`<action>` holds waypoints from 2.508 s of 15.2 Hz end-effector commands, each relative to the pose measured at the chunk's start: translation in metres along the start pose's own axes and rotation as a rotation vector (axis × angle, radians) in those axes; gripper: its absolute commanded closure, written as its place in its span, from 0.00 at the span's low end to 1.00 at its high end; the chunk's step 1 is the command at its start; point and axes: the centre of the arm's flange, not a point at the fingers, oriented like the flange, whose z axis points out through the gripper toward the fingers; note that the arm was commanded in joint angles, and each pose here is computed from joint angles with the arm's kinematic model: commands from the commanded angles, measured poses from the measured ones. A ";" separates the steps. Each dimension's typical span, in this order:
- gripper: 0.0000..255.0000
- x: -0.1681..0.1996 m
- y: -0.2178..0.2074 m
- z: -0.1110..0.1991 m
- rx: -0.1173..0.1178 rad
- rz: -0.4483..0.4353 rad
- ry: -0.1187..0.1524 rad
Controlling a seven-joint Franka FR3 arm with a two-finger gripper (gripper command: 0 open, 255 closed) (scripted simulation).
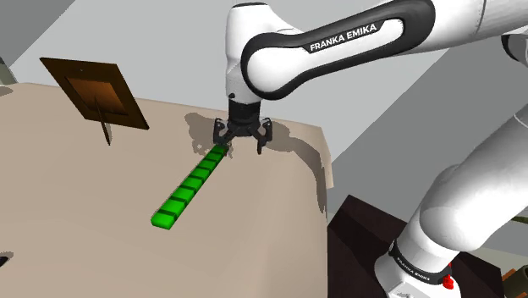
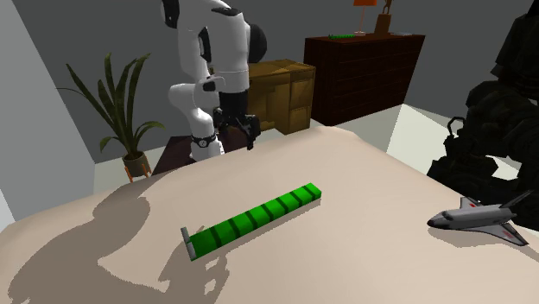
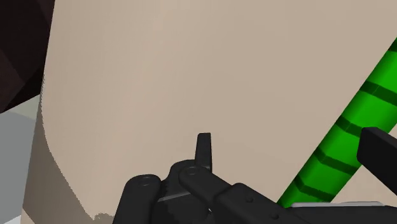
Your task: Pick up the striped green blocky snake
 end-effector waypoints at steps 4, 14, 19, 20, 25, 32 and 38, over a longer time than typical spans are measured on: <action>0.00 0.021 -0.052 0.035 -0.007 0.166 -0.013; 0.00 0.083 -0.138 0.101 -0.023 0.462 -0.034; 0.00 0.081 -0.137 0.128 -0.023 0.462 -0.034; 0.00 0.081 -0.137 0.133 -0.023 0.462 -0.034; 1.00 0.080 -0.136 0.142 -0.023 0.462 -0.034; 1.00 0.081 -0.136 0.141 -0.023 0.462 -0.034; 1.00 0.082 -0.138 0.115 -0.023 0.462 -0.034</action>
